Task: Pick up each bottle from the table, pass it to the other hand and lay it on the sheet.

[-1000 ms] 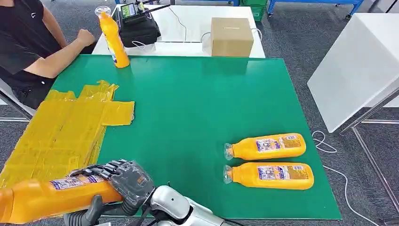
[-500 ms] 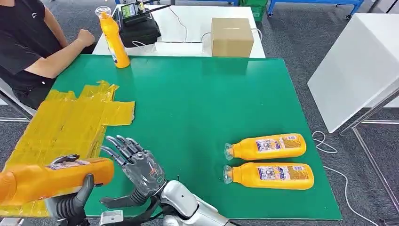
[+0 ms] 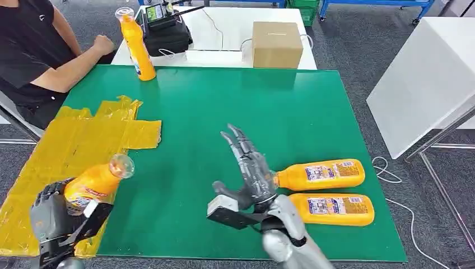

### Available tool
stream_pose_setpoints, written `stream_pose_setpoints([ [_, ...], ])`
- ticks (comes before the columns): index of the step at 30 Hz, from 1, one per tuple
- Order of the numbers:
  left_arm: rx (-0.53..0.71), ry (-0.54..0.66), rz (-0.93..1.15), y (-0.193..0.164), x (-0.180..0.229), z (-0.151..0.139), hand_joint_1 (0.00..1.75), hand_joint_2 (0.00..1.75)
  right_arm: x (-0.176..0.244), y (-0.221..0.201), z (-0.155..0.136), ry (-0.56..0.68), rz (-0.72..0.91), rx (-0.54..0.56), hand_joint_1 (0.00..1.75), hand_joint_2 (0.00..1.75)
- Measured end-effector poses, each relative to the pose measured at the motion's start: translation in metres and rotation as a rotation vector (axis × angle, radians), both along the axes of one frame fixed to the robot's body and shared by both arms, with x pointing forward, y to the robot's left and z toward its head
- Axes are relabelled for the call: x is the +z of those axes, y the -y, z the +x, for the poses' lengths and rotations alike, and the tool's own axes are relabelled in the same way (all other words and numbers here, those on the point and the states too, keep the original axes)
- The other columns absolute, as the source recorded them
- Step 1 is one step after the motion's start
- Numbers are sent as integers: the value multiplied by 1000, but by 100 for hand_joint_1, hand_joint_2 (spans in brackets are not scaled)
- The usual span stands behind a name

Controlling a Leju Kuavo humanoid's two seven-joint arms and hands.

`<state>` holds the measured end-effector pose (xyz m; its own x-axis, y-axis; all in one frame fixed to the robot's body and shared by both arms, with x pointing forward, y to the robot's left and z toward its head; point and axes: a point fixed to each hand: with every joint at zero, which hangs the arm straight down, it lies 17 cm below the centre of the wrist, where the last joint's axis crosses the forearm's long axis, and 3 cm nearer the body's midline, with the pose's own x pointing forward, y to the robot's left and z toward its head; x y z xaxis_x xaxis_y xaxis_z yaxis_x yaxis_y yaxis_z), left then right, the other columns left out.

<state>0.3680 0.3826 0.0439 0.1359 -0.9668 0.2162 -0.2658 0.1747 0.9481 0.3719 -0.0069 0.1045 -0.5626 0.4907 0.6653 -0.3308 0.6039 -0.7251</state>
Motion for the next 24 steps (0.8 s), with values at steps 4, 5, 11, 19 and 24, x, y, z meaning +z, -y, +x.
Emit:
stream_pose_setpoints([
  [4, 3, -118, 112, -16, -34, 4, 175, 175, 12, 68, 24, 18, -26, -42, 0, 0],
  [5, 1, -123, 119, -18, -36, 6, 175, 175, 15, 79, 27, 21, -35, -46, 0, 0],
  [11, -21, -170, 116, -18, -51, 11, 0, 0, 25, 128, 30, -13, -28, -32, 0, 0],
  [19, -126, -64, -17, 13, -36, 8, 0, 0, 44, 167, 36, 98, -51, -132, 0, 0],
  [24, -152, -29, -90, 24, -27, 8, 0, 0, 38, 183, 34, 75, -72, -121, 0, 0],
])
